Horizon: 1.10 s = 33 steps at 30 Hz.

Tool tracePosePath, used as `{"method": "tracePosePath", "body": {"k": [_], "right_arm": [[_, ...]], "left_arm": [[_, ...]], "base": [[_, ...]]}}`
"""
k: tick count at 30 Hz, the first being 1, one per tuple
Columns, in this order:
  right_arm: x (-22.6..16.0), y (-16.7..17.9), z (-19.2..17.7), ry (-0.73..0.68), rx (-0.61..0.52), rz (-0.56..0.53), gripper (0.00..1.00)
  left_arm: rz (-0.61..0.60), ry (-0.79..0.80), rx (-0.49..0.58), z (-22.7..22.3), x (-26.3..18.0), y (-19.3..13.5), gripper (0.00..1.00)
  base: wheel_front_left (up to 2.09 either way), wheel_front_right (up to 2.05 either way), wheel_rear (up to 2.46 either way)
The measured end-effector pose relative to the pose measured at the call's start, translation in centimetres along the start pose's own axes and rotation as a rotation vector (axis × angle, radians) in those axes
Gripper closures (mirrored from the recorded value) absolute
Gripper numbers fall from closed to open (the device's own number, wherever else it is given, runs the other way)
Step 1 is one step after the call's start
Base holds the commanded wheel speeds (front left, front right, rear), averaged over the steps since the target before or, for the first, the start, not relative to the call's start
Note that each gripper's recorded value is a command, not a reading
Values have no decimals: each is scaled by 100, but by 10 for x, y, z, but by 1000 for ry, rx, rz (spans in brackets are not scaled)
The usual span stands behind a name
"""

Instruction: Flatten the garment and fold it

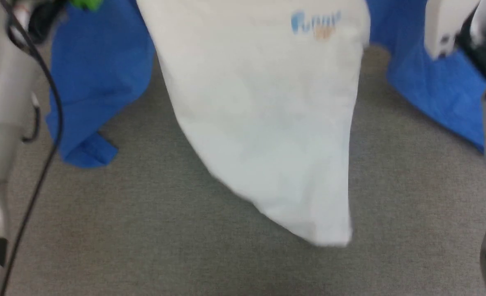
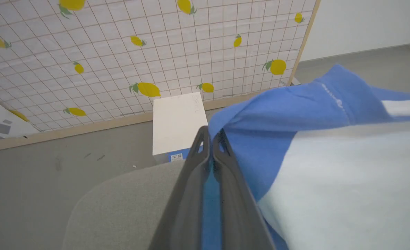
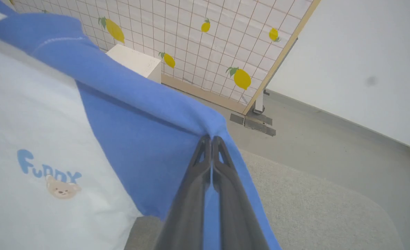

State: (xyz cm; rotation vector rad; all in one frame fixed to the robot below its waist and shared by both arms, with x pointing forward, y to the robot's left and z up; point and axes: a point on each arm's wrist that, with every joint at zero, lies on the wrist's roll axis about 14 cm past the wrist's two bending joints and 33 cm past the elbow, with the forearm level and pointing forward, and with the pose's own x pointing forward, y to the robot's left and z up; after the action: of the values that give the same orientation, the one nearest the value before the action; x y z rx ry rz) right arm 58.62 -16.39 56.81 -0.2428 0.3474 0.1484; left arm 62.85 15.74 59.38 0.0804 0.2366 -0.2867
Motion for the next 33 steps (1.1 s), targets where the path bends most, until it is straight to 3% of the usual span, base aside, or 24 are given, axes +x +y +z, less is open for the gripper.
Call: {"method": "tracePosePath", "body": {"k": [5,11,17,25,33], "right_arm": [[15,-23,75,-137,21,-52,100],[22,-58,144,-342,61,-163,100],[28,-79,175,-499,35,-254,100],[73,-71,134,-434,24,-232,100],[92,-39,49,-292,43,-142,100]], "left_arm": [[64,-243,77,88,16,14,100],[107,-522,138,158,25,17,100],[109,-761,98,194,29,17,100],[83,-704,-9,133,75,25,100],[54,-482,-125,28,86,27,100]], "base": [[0,0,0],[0,0,0],[0,0,0],[0,0,0],[0,0,0]]}}
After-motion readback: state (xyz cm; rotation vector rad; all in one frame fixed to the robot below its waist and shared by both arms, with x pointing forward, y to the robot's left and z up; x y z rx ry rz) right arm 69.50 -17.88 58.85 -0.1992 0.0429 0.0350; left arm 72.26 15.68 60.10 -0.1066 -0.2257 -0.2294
